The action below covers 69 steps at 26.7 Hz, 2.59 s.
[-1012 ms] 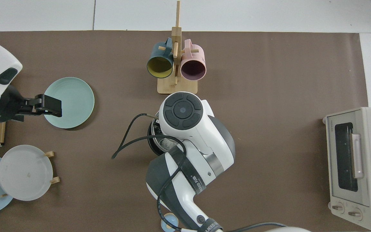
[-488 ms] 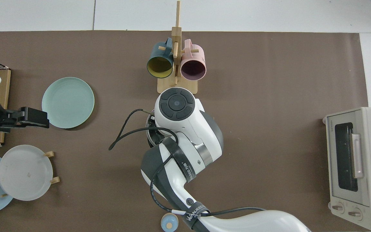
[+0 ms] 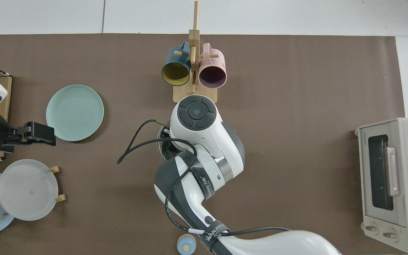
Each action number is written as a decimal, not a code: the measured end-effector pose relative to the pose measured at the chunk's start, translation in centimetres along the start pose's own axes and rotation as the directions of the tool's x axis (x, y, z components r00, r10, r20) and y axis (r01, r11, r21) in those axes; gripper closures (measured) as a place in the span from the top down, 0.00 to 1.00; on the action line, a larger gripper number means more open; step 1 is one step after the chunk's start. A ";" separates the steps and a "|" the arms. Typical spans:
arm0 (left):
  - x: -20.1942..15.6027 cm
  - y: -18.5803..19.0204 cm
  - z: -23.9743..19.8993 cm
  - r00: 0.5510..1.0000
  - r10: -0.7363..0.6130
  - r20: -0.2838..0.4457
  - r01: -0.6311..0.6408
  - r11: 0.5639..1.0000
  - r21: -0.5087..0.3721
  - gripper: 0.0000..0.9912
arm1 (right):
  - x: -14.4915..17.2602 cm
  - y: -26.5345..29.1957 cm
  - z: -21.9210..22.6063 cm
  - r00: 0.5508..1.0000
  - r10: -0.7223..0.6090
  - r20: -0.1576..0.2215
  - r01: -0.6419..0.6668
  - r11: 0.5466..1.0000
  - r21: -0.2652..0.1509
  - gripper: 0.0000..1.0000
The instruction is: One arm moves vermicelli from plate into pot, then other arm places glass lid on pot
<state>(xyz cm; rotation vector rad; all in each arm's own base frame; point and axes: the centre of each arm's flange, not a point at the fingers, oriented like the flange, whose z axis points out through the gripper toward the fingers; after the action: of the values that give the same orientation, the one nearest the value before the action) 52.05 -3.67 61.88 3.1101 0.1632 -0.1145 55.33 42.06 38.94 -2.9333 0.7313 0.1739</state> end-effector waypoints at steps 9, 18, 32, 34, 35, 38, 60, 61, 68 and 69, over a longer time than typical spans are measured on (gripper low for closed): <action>-0.1 0.1 0.0 1.000 0.000 0.000 0.000 1.000 0.002 1.00 | 0.1 0.1 0.7 1.000 0.002 0.006 -0.002 1.000 -0.013 0.43; -0.2 0.4 0.5 1.000 0.004 0.009 -0.004 1.000 0.007 1.00 | -0.1 0.3 0.9 1.000 0.002 0.017 -0.001 0.999 -0.032 0.43; 0.0 0.3 0.6 1.000 -0.010 0.007 0.010 1.000 -0.015 1.00 | -0.2 0.4 0.9 1.000 -0.003 0.017 0.004 0.999 -0.043 0.43; 0.2 0.4 0.5 1.000 -0.013 -0.007 0.013 1.000 -0.025 1.00 | -0.3 0.4 0.9 1.000 -0.007 0.014 0.008 0.999 -0.045 0.43; 0.2 0.4 0.4 1.000 -0.015 -0.014 0.014 0.999 -0.029 1.00 | -0.4 0.4 0.9 1.000 -0.008 0.013 0.009 0.999 -0.046 0.43; 0.3 0.5 0.3 1.000 -0.017 -0.024 0.016 0.999 -0.034 1.00 | -0.4 0.4 0.9 1.000 -0.010 0.012 0.010 0.999 -0.047 0.43; 0.1 1.9 0.6 0.999 0.029 -0.018 -0.030 0.999 -0.030 1.00 | -0.7 0.8 1.3 1.000 -0.015 0.013 0.015 0.998 -0.062 0.43; 0.0 2.1 0.6 0.999 0.033 -0.018 -0.033 0.999 -0.030 1.00 | -0.7 0.8 1.3 1.000 -0.014 0.013 0.015 0.998 -0.063 0.43; -0.2 2.9 0.6 0.999 0.051 -0.017 -0.052 0.998 -0.032 1.00 | -1.0 1.0 2.0 1.000 -0.016 0.020 0.017 0.997 -0.075 0.82; -0.2 2.9 0.6 0.999 0.051 -0.017 -0.052 0.998 -0.033 1.00 | -1.1 1.0 2.0 1.000 -0.017 0.021 0.018 0.997 -0.076 0.85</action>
<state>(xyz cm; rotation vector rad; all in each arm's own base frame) 52.09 -6.57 61.37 3.0801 0.0843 -0.0839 53.75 41.93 36.99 -3.0042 0.7111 0.2343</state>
